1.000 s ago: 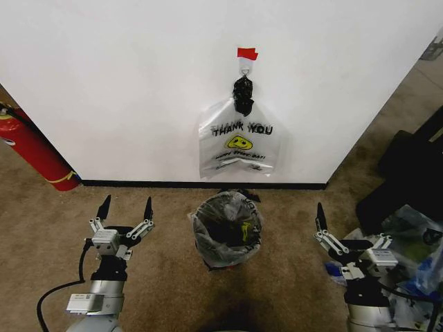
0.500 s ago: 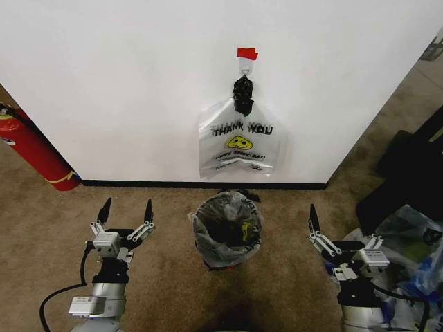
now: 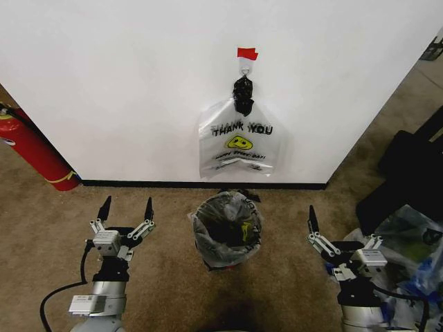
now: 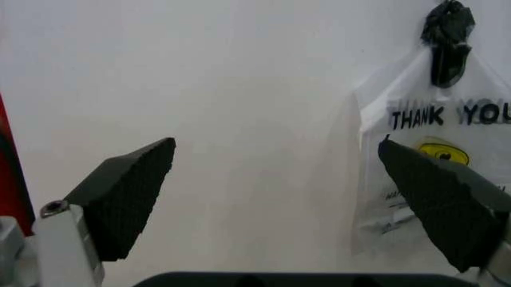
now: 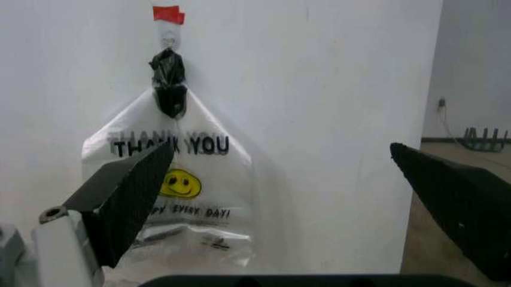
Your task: Pick up the garbage bag from the wall and place it over the trash bin.
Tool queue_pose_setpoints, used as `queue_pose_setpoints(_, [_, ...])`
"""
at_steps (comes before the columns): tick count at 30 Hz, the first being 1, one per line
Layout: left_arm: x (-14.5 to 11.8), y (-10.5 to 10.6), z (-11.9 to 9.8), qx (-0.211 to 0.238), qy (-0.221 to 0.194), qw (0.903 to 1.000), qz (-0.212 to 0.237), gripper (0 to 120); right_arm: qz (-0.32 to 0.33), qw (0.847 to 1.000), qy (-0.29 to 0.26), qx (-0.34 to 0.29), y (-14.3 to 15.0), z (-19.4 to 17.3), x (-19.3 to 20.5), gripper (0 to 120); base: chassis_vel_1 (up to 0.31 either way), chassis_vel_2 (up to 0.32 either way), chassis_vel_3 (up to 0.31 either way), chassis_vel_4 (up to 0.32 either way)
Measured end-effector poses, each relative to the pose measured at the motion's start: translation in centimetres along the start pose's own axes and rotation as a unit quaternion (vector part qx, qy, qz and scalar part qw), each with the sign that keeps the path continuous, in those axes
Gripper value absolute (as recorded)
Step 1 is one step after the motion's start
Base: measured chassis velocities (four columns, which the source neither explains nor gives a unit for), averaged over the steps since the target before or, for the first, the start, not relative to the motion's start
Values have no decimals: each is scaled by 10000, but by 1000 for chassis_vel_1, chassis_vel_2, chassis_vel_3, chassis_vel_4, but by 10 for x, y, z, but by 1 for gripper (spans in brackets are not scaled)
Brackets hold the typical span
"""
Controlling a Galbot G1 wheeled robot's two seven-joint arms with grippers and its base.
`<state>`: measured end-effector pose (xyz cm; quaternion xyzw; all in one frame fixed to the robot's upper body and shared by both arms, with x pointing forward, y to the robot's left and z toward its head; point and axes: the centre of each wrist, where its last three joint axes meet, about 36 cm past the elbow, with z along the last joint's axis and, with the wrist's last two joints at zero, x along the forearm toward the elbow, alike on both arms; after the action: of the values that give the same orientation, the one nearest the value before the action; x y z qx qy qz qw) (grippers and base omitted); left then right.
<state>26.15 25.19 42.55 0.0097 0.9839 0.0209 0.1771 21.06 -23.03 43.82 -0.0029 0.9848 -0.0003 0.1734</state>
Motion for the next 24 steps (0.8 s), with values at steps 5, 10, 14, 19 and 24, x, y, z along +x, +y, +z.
queue_pose_setpoints(5, [-2, 4, 3, -57, 8, 10000, -72, 100, 16, 10000, 19, 2, 1, 1, 1, 100, 0, 0, 0, 0])
queue_pose_setpoints(10, [-1, 4, 3, -61, 33, 9999, -73, 100, 16, 10000, 39, -15, 2, 3, 1, 100, 0, 0, 0, 0])
queue_pose_setpoints(14, [-1, 4, 3, -60, 48, 9999, -68, 100, 1, 10000, 32, -18, 4, 3, 1, 100, 0, 0, 0, 0])
queue_pose_setpoints(19, [0, 4, 3, -60, 53, 9999, -66, 100, 9, 10000, 44, -14, 5, 4, 1, 100, 0, 0, 0, 0])
queue_pose_setpoints(24, [0, 4, 4, -61, 58, 9999, -64, 100, 13, 10000, 66, -12, 4, 5, 2, 100, 0, 0, 0, 0])
